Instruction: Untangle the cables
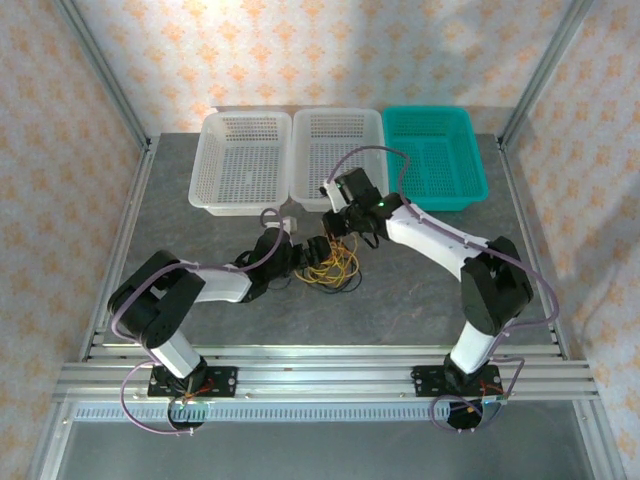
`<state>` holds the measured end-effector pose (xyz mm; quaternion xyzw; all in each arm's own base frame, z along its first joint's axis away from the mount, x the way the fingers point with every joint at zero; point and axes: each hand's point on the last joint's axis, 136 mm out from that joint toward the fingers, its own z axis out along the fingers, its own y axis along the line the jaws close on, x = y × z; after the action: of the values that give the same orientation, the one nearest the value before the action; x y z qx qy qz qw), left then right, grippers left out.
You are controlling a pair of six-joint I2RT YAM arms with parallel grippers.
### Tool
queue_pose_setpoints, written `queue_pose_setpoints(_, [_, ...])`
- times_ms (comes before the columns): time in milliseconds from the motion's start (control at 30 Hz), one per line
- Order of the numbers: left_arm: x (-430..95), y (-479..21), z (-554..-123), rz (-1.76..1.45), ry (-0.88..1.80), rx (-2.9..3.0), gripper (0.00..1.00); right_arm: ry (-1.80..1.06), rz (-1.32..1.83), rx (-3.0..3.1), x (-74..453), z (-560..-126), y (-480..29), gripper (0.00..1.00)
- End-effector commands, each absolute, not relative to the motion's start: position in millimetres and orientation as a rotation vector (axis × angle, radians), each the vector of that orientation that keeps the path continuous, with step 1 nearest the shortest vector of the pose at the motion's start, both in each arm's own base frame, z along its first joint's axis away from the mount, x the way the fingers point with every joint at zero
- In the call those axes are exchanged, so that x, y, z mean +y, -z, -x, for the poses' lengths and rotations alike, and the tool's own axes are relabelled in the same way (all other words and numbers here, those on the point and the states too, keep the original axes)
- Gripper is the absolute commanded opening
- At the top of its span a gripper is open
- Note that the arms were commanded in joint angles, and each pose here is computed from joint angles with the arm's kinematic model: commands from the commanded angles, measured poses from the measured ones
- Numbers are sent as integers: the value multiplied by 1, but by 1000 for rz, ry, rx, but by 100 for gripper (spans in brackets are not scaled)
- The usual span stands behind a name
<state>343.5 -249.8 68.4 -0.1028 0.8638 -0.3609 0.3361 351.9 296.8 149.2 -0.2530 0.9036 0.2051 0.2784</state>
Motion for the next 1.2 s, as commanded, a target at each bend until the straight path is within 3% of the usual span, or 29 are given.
queue_pose_setpoints(0, [-253,-72,-353,256,910,2228,99,-647,655,2349,301,-352,-178,0])
queue_pose_setpoints(433, [-246,-49,-364,301,779,2299,99,-751,673,2288,300,-334,-208,0])
queue_pose_setpoints(1167, [-233,-26,-352,282,668,2378,99,-662,553,2090,271,-336,-314,0])
